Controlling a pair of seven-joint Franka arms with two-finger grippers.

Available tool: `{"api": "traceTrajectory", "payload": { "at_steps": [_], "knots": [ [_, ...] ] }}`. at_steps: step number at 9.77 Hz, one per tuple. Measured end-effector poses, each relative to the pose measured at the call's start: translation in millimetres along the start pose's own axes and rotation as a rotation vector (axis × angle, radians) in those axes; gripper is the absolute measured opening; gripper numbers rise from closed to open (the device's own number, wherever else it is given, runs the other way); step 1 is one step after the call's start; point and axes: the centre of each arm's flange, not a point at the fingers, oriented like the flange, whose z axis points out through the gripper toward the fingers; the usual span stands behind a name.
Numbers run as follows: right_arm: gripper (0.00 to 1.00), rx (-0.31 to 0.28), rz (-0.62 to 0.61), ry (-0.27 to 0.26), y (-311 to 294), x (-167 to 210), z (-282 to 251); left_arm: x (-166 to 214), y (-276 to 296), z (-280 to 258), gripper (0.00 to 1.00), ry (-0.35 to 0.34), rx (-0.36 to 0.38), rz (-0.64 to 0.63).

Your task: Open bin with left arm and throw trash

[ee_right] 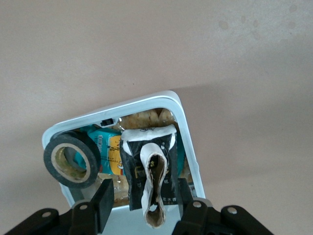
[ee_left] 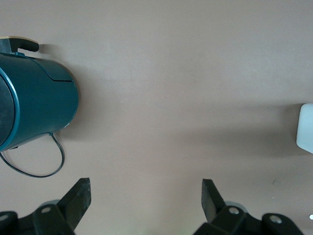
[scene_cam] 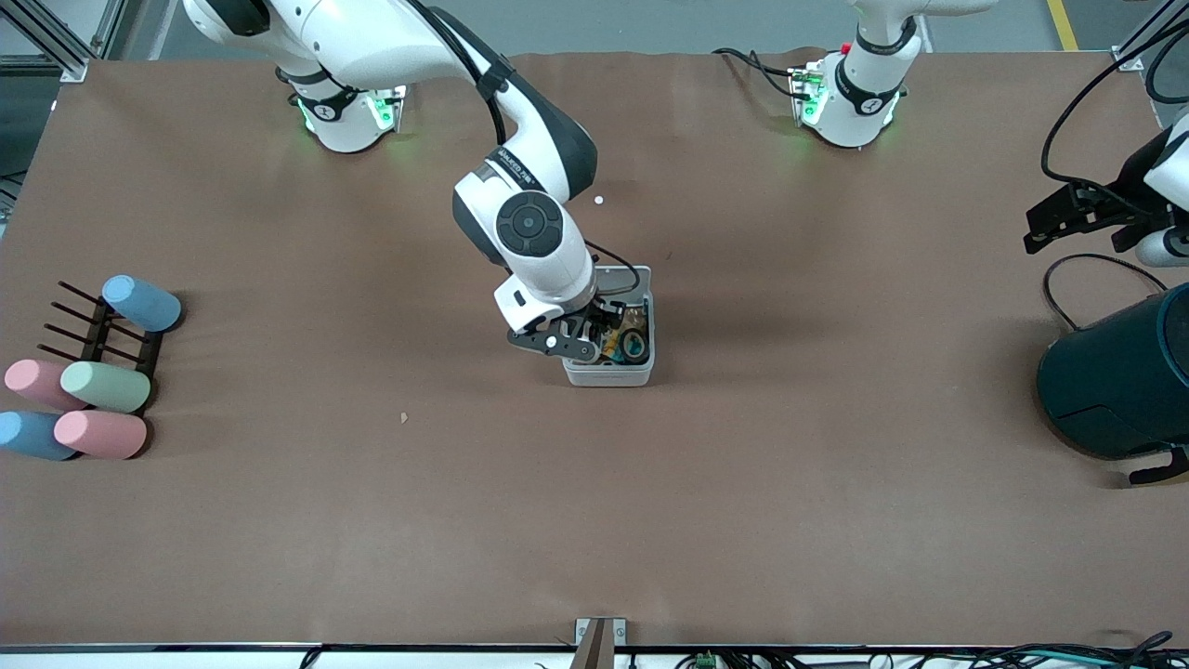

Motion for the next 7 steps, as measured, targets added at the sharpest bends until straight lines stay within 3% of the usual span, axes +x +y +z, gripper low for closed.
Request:
{"api": "traceTrajectory", "payload": {
  "at_steps": [1, 3, 5, 7],
  "knots": [
    [0.62, 0.02, 0.014, 0.023, 2.6, 10.8, -16.5, 0.1, 0.1, -0.1, 1.0, 0.0, 0.0, -0.001],
    [0.63, 0.041, 0.086, 0.057, 40.6, 51.1, -99.3, 1.4, 0.0, 2.0, 1.0, -0.004, 0.0, -0.002],
    [0.65, 0.003, 0.098, 0.041, 104.5, 74.1, -184.0, 2.9, -0.1, 4.6, 1.0, -0.008, 0.0, -0.003],
    [0.7, -0.064, 0.02, -0.023, 174.4, 87.6, -237.3, 3.2, -0.2, 4.5, 1.0, -0.008, 0.0, -0.003]
  ]
}}
